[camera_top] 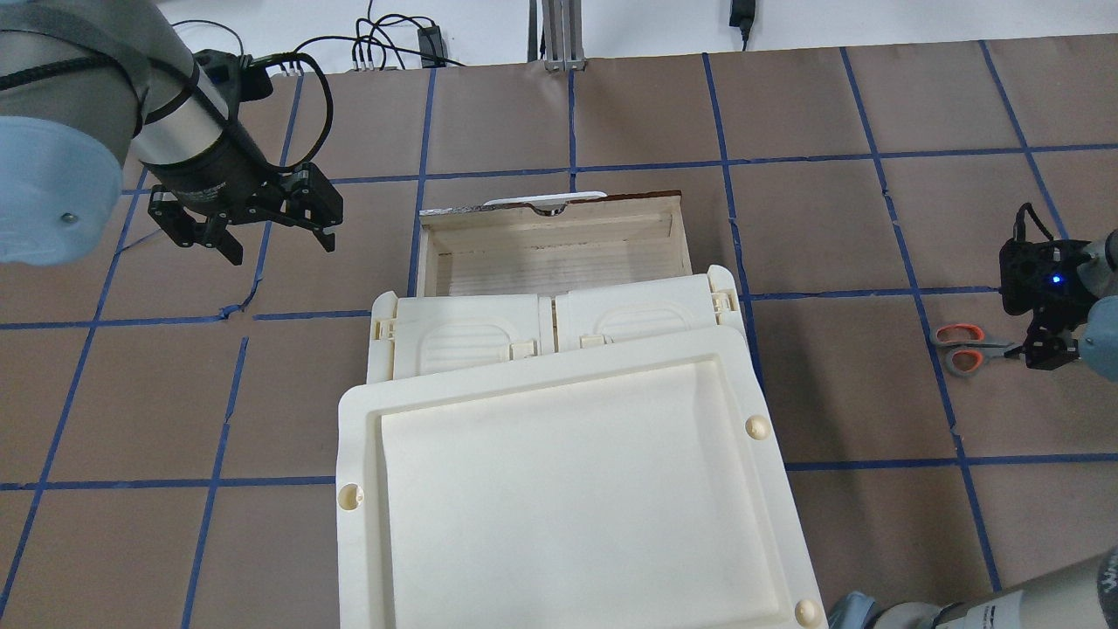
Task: Put scissors in drawer and close it
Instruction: 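Lower the right gripper over the scissors handles and close on them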
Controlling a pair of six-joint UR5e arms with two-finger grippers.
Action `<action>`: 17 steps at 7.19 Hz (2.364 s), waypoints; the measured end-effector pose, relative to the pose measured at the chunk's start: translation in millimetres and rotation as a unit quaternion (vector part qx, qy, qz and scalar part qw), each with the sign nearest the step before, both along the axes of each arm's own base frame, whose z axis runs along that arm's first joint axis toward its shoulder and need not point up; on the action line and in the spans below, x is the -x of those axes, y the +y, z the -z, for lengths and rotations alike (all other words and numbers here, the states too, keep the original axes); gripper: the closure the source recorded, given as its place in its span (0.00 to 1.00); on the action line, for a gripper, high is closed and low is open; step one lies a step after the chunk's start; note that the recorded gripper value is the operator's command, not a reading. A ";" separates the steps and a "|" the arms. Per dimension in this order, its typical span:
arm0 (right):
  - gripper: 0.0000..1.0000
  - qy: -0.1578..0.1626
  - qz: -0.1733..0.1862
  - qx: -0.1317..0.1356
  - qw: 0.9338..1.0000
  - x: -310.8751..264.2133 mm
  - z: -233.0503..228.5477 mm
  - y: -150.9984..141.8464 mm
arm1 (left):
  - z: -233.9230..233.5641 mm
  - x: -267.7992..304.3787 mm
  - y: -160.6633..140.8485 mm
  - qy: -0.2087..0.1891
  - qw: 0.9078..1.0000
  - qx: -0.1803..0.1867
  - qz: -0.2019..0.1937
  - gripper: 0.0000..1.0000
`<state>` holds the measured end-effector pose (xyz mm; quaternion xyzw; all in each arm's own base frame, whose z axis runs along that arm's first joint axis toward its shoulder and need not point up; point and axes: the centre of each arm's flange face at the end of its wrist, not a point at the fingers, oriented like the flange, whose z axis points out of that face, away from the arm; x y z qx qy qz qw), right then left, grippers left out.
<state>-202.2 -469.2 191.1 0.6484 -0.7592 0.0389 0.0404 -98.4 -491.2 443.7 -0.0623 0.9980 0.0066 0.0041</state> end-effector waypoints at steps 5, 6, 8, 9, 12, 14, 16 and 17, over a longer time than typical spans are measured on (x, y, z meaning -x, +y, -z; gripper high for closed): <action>0.07 -0.006 -0.045 -0.023 0.999 -2.3 9.2 7.2 | 0.2 -0.8 0.0 -0.001 1.000 -0.001 0.000 0.00; 0.07 -0.008 -0.047 -0.027 0.998 0.3 11.5 9.4 | 0.8 -2.0 -0.2 0.000 1.000 -0.001 -0.001 0.00; 0.13 -0.011 -0.047 -0.031 0.998 10.6 15.1 14.6 | 2.8 -5.3 -1.8 0.000 1.000 -0.003 -0.005 0.00; 0.16 -0.012 -0.047 -0.032 0.998 11.9 16.4 16.3 | 4.1 -5.3 -2.5 0.001 1.000 -0.005 -0.005 0.00; 0.56 -0.016 -0.048 -0.034 0.998 10.6 19.8 19.2 | 5.7 -5.2 -3.3 0.000 1.000 -0.007 -0.002 0.00; 0.90 -0.016 -0.046 -0.035 0.998 10.8 19.6 19.2 | 5.9 -5.3 -3.5 0.000 1.000 -0.007 -0.002 0.00; 0.97 -0.014 -0.044 -0.033 0.998 11.8 17.6 18.4 | 5.5 -5.5 -4.3 0.001 1.000 -0.006 -0.003 0.00; 0.99 -0.011 -0.039 -0.030 0.999 13.4 13.4 16.6 | 5.7 -5.7 -4.5 0.001 1.000 -0.006 -0.003 0.00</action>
